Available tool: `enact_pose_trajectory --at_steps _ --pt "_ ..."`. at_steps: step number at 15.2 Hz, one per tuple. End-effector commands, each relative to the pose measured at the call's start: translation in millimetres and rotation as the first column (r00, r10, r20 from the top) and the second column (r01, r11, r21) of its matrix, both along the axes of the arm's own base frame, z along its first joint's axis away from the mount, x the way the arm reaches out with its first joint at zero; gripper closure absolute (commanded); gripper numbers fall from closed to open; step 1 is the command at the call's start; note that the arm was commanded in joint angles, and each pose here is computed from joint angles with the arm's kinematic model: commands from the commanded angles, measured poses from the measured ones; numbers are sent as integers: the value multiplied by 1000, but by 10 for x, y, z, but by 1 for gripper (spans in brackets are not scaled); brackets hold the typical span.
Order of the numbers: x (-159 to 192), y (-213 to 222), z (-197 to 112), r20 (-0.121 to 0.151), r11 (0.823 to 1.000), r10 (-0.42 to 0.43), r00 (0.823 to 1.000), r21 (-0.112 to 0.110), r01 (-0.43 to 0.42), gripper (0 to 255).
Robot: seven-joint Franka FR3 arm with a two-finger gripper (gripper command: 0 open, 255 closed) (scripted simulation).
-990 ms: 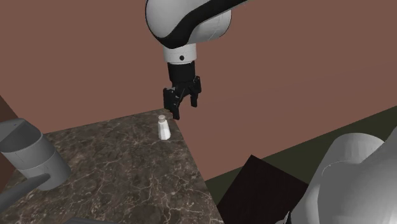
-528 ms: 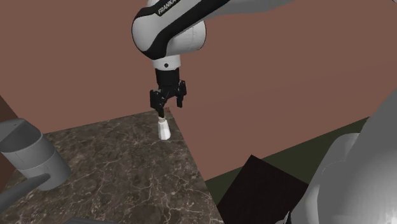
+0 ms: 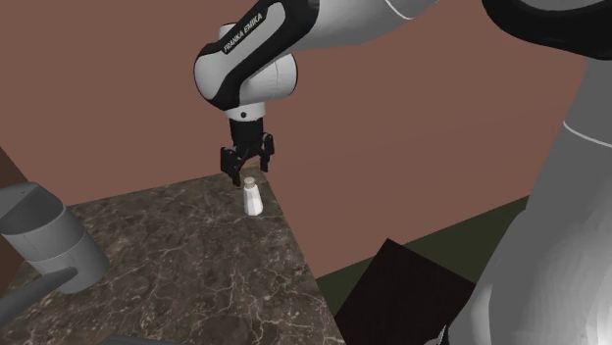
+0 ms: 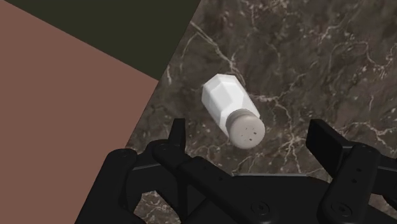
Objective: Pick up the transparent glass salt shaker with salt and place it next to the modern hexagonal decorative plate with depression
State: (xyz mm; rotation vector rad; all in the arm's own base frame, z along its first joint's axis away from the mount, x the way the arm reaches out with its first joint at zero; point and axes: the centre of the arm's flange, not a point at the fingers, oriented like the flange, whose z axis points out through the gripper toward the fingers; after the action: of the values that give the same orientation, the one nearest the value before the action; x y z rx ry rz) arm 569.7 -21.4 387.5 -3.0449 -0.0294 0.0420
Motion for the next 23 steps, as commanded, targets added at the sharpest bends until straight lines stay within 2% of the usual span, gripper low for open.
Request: enact_pose_trajectory --at_steps 1,4,11,12,21,23 --pt "2 7 -103 1 1000 0 1000 0 0 0" --pt "-3 20 -238 1 1000 0 1000 0 0 0" --pt "-2 20 -238 1 1000 0 1000 0 0 0" --pt "-2 20 -238 1 1000 0 1000 0 0 255" --pt "-2 20 -238 1 1000 0 1000 0 0 255" --pt "-3 20 -132 1 1000 0 1000 0 0 255"
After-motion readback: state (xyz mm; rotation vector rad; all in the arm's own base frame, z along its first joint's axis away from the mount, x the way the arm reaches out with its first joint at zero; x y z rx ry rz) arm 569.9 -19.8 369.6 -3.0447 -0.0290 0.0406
